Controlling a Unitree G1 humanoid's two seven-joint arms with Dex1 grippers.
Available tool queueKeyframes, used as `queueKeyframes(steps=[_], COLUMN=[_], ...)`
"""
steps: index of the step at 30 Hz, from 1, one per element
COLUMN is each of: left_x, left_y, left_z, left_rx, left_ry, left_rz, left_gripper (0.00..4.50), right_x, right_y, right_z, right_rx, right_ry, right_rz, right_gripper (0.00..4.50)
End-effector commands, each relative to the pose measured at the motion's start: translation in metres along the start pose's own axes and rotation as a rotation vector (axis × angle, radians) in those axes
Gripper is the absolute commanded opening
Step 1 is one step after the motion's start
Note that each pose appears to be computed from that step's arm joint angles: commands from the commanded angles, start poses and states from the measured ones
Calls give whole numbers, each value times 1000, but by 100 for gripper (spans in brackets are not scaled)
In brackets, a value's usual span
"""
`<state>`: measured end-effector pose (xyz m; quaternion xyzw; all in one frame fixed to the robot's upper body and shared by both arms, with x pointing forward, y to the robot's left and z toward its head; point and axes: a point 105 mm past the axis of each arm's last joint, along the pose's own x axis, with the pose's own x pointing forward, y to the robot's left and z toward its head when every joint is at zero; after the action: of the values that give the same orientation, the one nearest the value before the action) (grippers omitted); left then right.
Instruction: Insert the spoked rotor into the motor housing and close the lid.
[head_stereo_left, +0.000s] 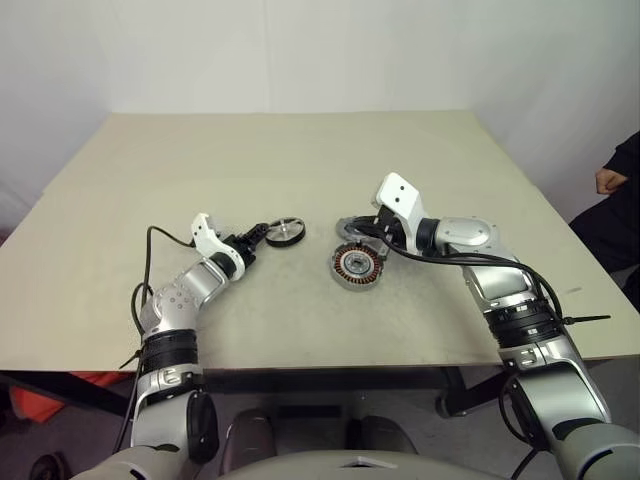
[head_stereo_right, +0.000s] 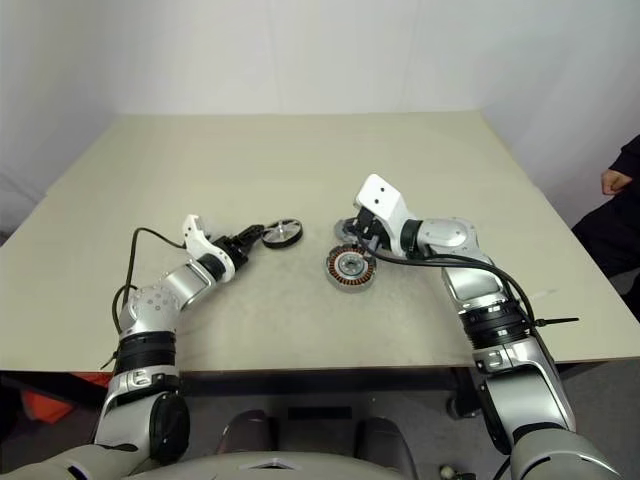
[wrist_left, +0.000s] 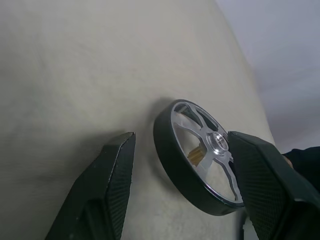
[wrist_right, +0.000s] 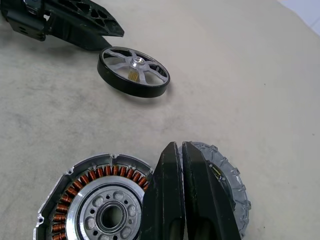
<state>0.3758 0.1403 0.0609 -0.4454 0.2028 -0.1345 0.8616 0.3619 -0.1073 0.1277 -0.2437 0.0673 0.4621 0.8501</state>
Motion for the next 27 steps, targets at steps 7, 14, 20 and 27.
queueKeyframes(steps=[7, 14, 20, 27], left_x=[22, 26, 24, 23], left_y=[-31, -22, -15, -10], left_z=[-5, -13, -13, -13], left_rx=[-42, -43, -33, -28], left_ry=[58, 90, 91, 90], left_rz=[-67, -15, 12, 22], left_gripper=[313, 293, 120, 86], right_x=[-5, -7, -10, -9], right_y=[-7, -8, -18, -30], right_z=[18, 20, 22, 22], right_rx=[-51, -51, -55, -56], right_ry=[-47, -57, -59, -43], right_rz=[-29, -43, -89, -143], right_gripper=[11, 8, 7, 7])
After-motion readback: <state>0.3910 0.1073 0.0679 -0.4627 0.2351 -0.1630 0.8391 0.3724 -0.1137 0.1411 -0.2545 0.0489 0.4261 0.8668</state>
